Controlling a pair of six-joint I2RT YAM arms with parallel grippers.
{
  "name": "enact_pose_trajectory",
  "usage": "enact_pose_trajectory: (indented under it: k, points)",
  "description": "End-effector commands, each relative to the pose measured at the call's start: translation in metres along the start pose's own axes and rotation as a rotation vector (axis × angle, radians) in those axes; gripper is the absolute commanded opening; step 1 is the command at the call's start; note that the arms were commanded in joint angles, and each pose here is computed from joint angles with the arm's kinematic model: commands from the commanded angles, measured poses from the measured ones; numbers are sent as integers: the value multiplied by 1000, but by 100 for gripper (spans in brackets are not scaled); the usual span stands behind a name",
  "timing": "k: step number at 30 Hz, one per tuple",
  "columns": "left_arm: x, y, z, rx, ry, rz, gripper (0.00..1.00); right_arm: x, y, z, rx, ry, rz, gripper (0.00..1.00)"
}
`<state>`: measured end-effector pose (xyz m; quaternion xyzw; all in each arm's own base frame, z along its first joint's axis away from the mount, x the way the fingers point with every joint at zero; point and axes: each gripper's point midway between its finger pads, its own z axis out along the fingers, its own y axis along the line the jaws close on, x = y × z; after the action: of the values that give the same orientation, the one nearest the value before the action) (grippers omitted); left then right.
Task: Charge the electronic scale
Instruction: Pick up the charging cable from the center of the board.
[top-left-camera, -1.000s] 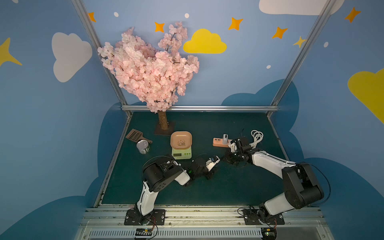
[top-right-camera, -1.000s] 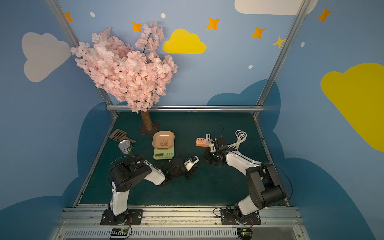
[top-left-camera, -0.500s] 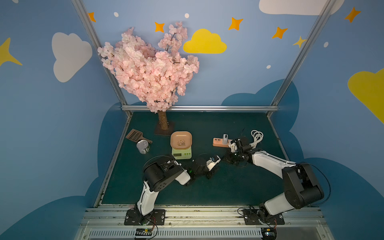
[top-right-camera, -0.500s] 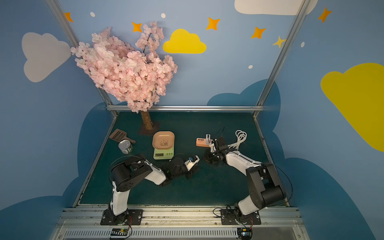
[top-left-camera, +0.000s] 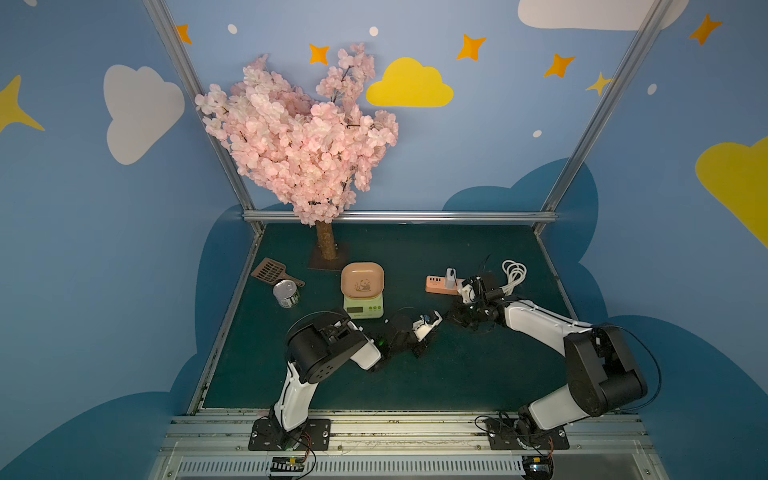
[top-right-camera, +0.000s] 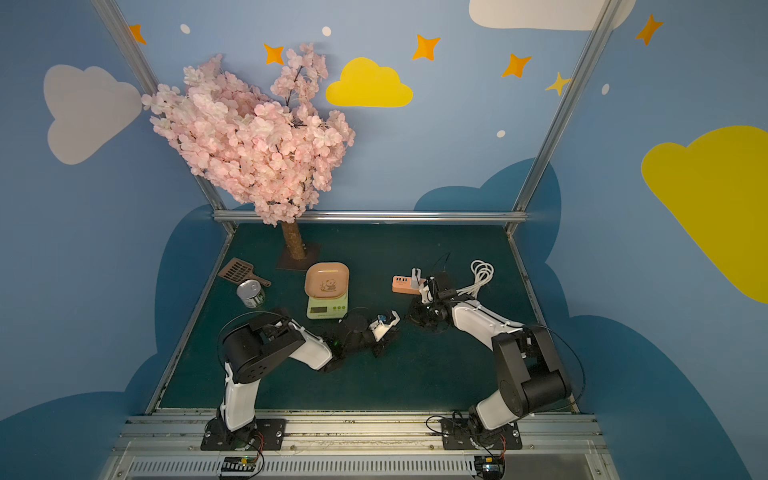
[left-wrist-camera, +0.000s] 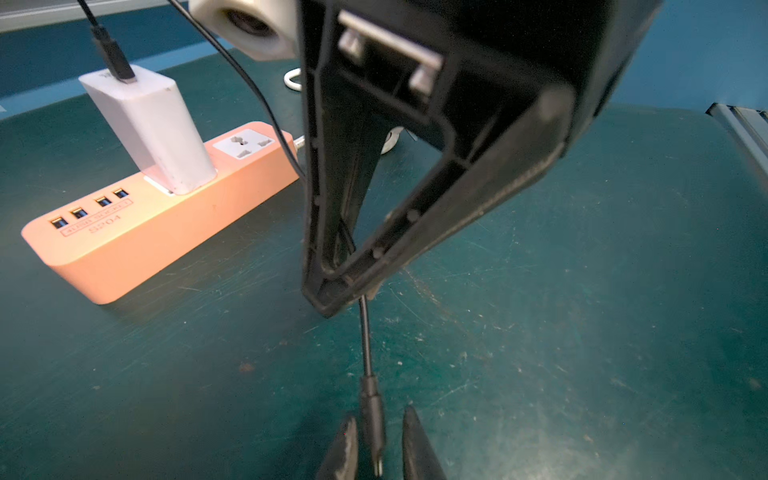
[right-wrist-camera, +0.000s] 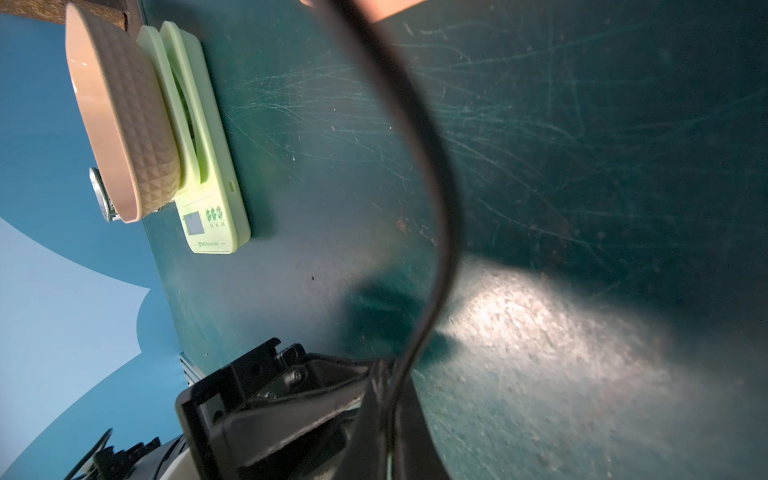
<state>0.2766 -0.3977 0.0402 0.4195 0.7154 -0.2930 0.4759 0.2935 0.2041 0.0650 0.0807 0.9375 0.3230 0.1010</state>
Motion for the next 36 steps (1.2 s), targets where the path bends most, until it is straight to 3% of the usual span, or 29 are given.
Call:
enact_pose_trajectory:
  k: [1,4,17,21,23,28,33,36]
  points:
    - [-5,0,3,7,-20,16,30,-5,4,-1,-5,2,-13,0]
    - [-4,1,3,3,-25,19,31,-5,4,-1,-5,0,-15,0]
    - [-5,-1,3,14,-35,25,13,-5,2,2,-1,9,-20,0]
    - [-8,-2,1,18,-45,21,8,-8,6,-6,-18,-7,-63,14]
    - [-10,-2,-2,28,-50,10,5,-8,9,-14,-40,-32,-106,27]
    - [-20,1,-10,73,-62,-58,5,-4,9,-39,-48,-83,-225,46]
    - [-36,-2,-19,173,-49,-118,5,-5,2,-67,-80,-151,-305,48]
    - [-49,-2,-23,240,-36,-151,5,-2,18,-84,-150,-194,-481,43]
